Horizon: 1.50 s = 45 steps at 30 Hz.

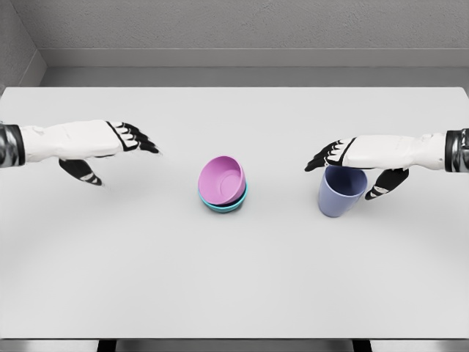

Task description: Stacking bowl and cup with both arms

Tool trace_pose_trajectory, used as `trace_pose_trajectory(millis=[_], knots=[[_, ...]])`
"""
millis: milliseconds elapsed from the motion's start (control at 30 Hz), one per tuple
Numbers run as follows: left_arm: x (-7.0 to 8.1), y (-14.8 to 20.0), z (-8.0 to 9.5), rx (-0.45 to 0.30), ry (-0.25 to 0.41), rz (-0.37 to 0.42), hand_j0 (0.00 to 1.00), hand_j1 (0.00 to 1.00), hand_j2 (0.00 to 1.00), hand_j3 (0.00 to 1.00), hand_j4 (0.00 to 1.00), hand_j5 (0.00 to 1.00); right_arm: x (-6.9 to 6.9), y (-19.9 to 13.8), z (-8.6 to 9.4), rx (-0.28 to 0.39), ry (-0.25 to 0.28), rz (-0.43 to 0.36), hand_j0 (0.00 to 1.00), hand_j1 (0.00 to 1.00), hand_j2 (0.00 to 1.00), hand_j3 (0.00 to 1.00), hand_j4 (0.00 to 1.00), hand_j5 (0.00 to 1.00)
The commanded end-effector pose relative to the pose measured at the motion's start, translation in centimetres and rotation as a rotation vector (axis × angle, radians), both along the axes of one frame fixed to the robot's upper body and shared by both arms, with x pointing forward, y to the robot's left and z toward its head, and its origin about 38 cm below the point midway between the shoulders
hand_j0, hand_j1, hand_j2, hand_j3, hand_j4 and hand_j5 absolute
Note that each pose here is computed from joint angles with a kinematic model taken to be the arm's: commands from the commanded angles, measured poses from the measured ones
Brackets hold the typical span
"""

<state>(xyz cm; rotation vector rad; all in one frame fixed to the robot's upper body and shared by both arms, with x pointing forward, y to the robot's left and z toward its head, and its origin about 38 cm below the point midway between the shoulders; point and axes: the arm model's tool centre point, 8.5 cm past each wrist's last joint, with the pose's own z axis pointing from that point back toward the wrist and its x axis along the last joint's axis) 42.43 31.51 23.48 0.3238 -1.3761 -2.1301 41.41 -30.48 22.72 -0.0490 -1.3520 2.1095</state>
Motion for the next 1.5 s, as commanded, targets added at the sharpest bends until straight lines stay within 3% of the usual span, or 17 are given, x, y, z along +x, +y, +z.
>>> trace_pose_trajectory(millis=[0, 133, 633, 867, 1467], knots=[[0.1, 1.4, 1.4, -0.003, -0.026, 0.032, 1.00, 1.00, 1.00, 1.00, 1.00, 1.00, 0.0, 0.0, 0.0, 0.006, 0.003, -0.003, 1.00, 1.00, 1.00, 1.00, 1.00, 1.00], [0.3, 1.1, 2.1, -0.024, -0.044, 0.030, 1.00, 1.00, 1.00, 1.00, 1.00, 1.00, 0.1, -0.1, 0.0, 0.006, 0.003, -0.006, 1.00, 1.00, 1.00, 1.00, 1.00, 1.00], [0.4, 0.6, 2.0, -0.046, -0.041, 0.023, 1.00, 1.00, 1.00, 1.00, 1.00, 1.00, 0.1, 0.3, -0.5, -0.001, 0.005, 0.001, 1.00, 1.00, 1.00, 1.00, 1.00, 1.00], [0.4, 0.2, 1.9, -0.051, -0.042, 0.016, 1.00, 1.00, 1.00, 1.00, 1.00, 1.00, 0.0, 0.5, -0.8, -0.004, 0.015, 0.006, 0.94, 0.94, 0.94, 0.94, 0.94, 0.94], [0.8, 1.9, 2.0, -0.118, -0.056, 0.086, 1.00, 1.00, 1.00, 1.00, 1.00, 1.00, 0.0, 0.4, -1.0, -0.016, 0.011, 0.008, 0.84, 0.84, 0.84, 0.84, 0.84, 0.84]])
